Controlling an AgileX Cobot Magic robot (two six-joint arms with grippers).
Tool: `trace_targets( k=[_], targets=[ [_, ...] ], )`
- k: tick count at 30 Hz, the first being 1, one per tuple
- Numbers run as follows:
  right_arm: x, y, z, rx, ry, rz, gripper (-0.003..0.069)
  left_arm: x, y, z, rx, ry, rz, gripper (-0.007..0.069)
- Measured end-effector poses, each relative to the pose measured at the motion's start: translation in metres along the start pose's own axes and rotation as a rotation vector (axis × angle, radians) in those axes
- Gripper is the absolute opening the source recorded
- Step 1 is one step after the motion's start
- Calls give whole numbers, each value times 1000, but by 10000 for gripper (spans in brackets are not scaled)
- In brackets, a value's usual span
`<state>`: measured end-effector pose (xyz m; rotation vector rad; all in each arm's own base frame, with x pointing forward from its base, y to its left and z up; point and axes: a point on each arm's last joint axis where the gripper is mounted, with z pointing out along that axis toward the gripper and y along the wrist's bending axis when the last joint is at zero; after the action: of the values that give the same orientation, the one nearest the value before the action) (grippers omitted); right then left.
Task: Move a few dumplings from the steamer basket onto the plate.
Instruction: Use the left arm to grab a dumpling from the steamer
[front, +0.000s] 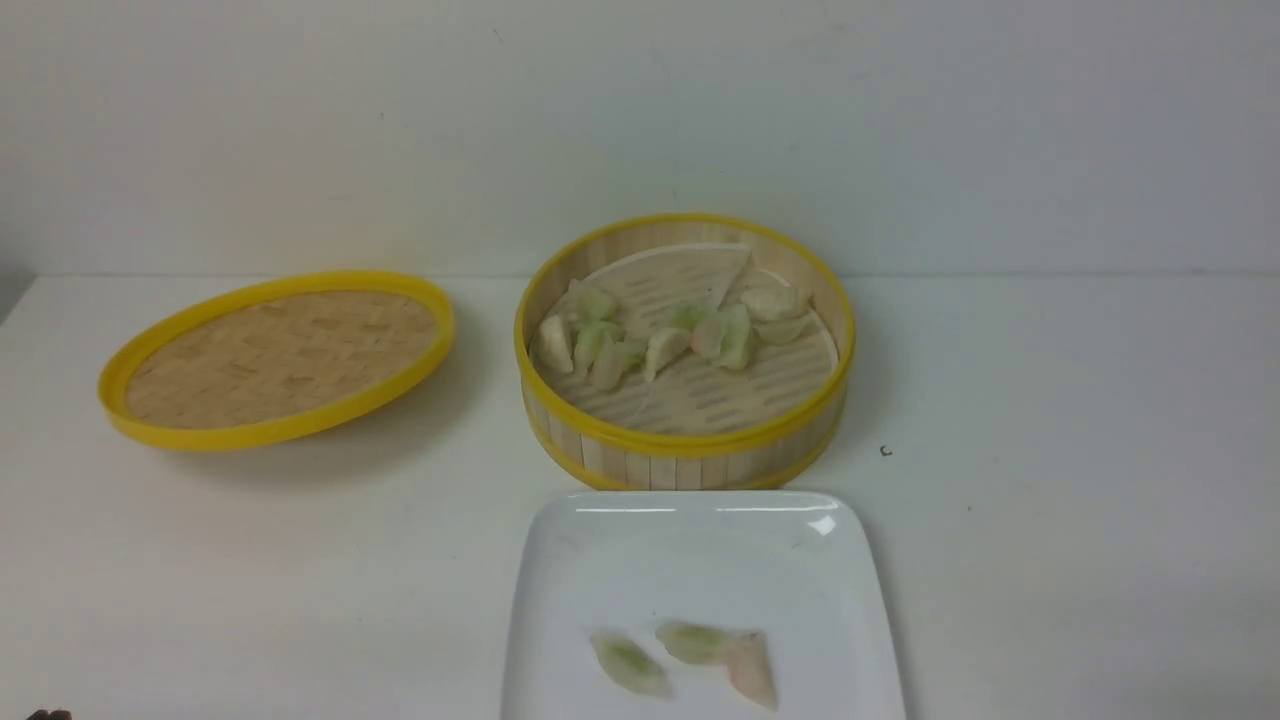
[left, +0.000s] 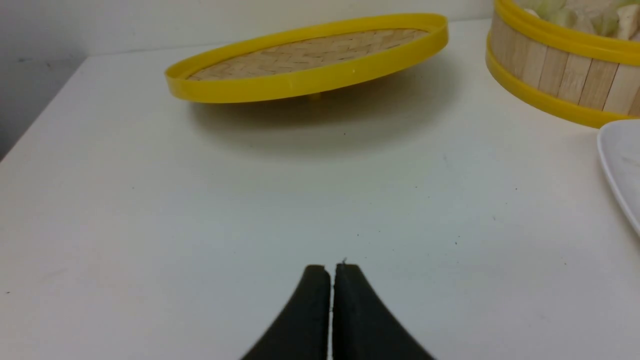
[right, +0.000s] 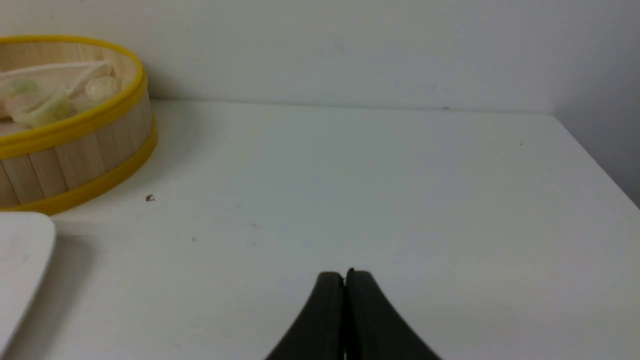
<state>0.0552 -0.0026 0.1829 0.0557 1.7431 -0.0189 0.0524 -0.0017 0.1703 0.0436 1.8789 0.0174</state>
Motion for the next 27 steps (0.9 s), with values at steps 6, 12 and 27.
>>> trace_targets(
  k=[6,12,27],
  targets=[
    [-18,1,-2,-45,-202,299,-15,0,0,0,0,0,0,-6],
    [-27,-1,-4,-60,-309,468,-15,0,0,0,0,0,0,-6],
    [-33,-3,-6,-41,-384,387,-15,0,0,0,0,0,0,-6]
  ],
)
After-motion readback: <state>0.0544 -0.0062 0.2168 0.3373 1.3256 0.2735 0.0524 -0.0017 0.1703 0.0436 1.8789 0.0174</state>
